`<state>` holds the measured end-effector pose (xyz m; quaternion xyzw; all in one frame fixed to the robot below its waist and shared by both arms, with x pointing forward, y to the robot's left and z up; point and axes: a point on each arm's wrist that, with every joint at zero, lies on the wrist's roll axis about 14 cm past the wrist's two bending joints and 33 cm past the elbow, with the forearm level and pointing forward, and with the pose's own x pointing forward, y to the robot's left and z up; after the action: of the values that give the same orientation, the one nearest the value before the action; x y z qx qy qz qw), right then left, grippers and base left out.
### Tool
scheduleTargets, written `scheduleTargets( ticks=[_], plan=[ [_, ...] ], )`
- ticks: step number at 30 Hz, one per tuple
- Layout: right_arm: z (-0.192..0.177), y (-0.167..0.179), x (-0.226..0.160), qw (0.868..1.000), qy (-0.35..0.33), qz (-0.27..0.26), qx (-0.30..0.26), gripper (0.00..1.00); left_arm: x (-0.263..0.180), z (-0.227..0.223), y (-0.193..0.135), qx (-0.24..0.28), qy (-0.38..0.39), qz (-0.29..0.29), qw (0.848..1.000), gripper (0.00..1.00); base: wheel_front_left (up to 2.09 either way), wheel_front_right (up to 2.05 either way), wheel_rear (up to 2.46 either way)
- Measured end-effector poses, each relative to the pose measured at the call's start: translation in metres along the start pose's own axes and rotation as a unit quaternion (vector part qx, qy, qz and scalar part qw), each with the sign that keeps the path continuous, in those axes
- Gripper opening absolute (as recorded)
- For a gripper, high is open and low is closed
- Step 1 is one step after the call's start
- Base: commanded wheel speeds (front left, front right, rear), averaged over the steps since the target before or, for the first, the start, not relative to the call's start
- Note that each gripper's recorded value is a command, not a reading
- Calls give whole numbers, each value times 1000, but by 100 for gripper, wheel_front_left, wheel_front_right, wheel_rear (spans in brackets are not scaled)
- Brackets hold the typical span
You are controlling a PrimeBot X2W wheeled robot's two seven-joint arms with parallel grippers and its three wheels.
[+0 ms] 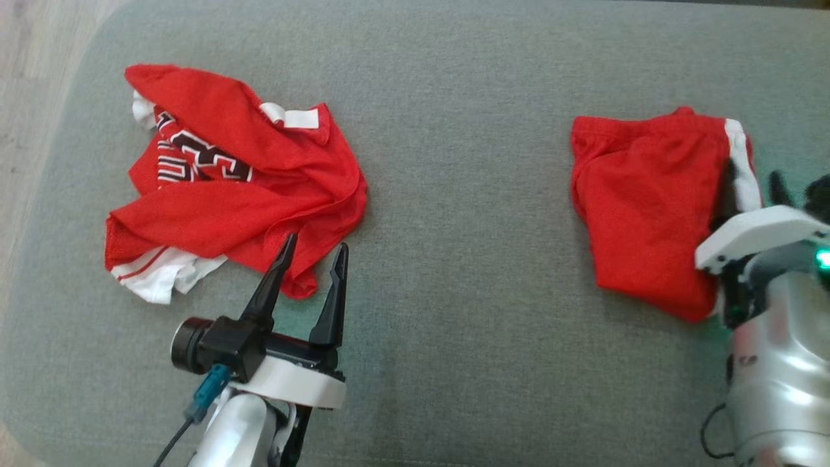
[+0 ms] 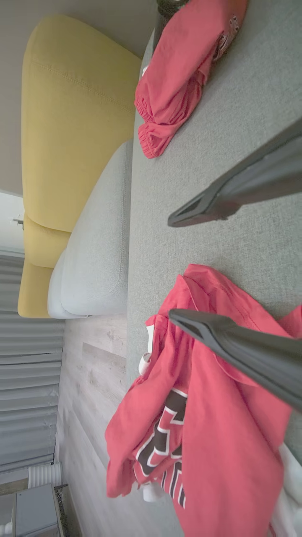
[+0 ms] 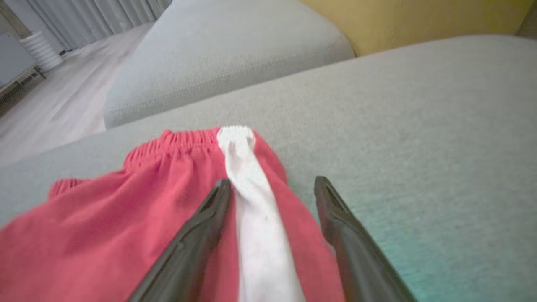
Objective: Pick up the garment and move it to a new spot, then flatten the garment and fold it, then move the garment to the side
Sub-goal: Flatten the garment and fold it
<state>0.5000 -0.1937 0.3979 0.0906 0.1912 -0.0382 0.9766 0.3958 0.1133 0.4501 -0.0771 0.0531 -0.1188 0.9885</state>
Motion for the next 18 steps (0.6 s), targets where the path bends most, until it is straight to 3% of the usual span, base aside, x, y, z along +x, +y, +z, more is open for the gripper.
scheduleTargets(
  ticks=[5,6,7,8,13,18],
  plan=[
    [-18,10,4,1000,26,10,-4,100,0,-4,2,-1,5,2,1000,100,0,0,0],
    [-18,11,4,1000,26,13,-6,94,0,-3,1,-1,5,2,1000,100,0,0,0],
    [-18,14,4,1000,26,16,-7,41,0,-3,1,-1,4,0,1000,100,0,0,0],
    [-18,16,4,999,24,19,-8,0,1,-2,0,1,3,-1,1000,100,0,0,0],
    [7,23,2,999,-28,30,-19,0,2,6,0,1,-9,0,1000,100,0,0,0],
    [65,18,-4,993,-112,20,-24,0,0,19,-4,3,-27,-4,1000,100,0,0,0]
  ],
)
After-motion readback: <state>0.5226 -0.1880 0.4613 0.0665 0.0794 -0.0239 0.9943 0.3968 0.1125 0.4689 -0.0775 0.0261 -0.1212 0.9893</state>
